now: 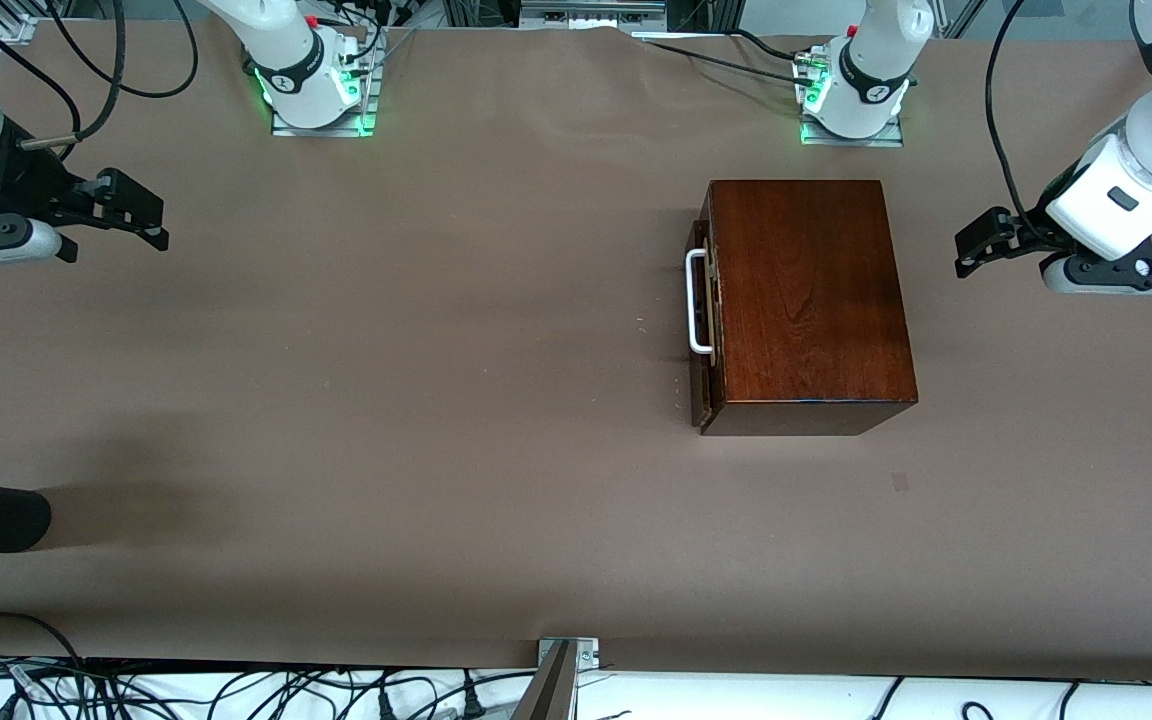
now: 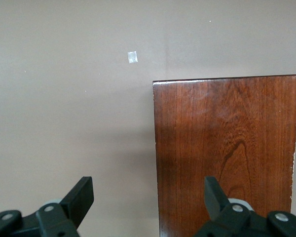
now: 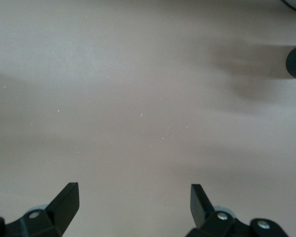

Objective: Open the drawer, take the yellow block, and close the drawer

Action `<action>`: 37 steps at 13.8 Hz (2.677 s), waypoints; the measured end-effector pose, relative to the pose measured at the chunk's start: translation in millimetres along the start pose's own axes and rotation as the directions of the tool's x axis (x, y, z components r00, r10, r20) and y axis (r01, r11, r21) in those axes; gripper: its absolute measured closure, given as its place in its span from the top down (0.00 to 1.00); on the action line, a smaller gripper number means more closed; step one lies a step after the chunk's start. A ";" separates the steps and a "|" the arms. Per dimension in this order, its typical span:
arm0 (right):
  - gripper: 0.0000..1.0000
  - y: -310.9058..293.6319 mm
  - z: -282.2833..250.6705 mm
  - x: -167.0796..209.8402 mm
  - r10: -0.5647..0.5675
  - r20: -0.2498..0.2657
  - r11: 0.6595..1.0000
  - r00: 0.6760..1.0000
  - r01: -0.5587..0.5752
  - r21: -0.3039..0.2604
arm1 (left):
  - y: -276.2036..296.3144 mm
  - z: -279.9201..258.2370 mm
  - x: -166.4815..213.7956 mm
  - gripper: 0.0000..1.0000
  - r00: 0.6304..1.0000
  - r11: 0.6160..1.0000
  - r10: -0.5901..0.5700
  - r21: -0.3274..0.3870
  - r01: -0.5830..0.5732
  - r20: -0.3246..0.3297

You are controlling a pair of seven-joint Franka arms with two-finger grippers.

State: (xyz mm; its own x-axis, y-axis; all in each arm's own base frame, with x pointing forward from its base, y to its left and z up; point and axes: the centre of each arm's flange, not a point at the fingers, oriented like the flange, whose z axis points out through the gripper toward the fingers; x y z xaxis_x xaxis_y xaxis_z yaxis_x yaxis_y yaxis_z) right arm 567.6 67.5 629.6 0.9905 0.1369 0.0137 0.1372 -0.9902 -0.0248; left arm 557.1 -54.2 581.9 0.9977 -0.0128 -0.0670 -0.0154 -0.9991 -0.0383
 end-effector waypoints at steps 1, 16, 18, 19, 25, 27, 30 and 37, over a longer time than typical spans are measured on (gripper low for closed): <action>1.00 0.0 0.0 0.0 0.000 0.000 1.000 1.000 0.000 0.000 | 0.0 0.0 0.0 1.00 1.000 1.000 0.000 0.000 0.000 0.000; 1.00 1.4 0.0 -0.1 0.002 0.001 1.000 1.000 -0.002 0.000 | 25.7 5.1 -9.8 1.00 0.997 0.999 0.048 0.005 -0.049 0.065; 1.00 1.5 0.1 -0.1 0.003 0.001 1.000 1.000 -0.003 0.000 | 63.8 13.0 -16.7 1.00 0.988 0.994 0.110 -0.011 -0.109 0.110; 1.00 1.6 0.1 -0.1 0.003 0.001 1.000 1.000 -0.003 0.000 | 85.3 19.2 -18.1 1.00 0.983 0.991 0.136 -0.033 -0.133 0.125; 1.00 1.8 0.1 -0.1 0.003 0.001 1.000 1.000 -0.003 0.000 | 220.7 82.1 -12.8 1.00 0.984 0.991 0.116 -0.075 -0.106 0.135; 1.00 1.8 0.1 -0.1 0.003 0.001 1.000 1.000 -0.003 0.000 | 261.2 108.3 -12.8 1.00 0.990 0.996 0.082 -0.043 -0.078 0.112; 1.00 1.8 0.2 -0.1 0.003 0.001 1.000 1.000 -0.003 0.000 | 316.1 143.7 -26.5 1.00 0.994 0.999 0.051 0.007 -0.052 0.100; 1.00 1.8 0.2 -0.1 0.003 0.001 1.000 1.000 -0.003 0.000 | 379.5 217.5 -52.5 1.00 1.000 0.974 0.027 0.224 -0.027 0.002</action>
State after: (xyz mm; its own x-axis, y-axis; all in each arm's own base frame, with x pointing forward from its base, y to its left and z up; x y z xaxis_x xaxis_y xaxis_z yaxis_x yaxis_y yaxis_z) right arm 567.8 65.7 629.3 0.9910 0.1336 0.0124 0.1339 -0.9907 -0.0247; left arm 484.4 -424.1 354.0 0.9967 -0.0396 -0.0702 -0.0566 -0.9641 -0.2593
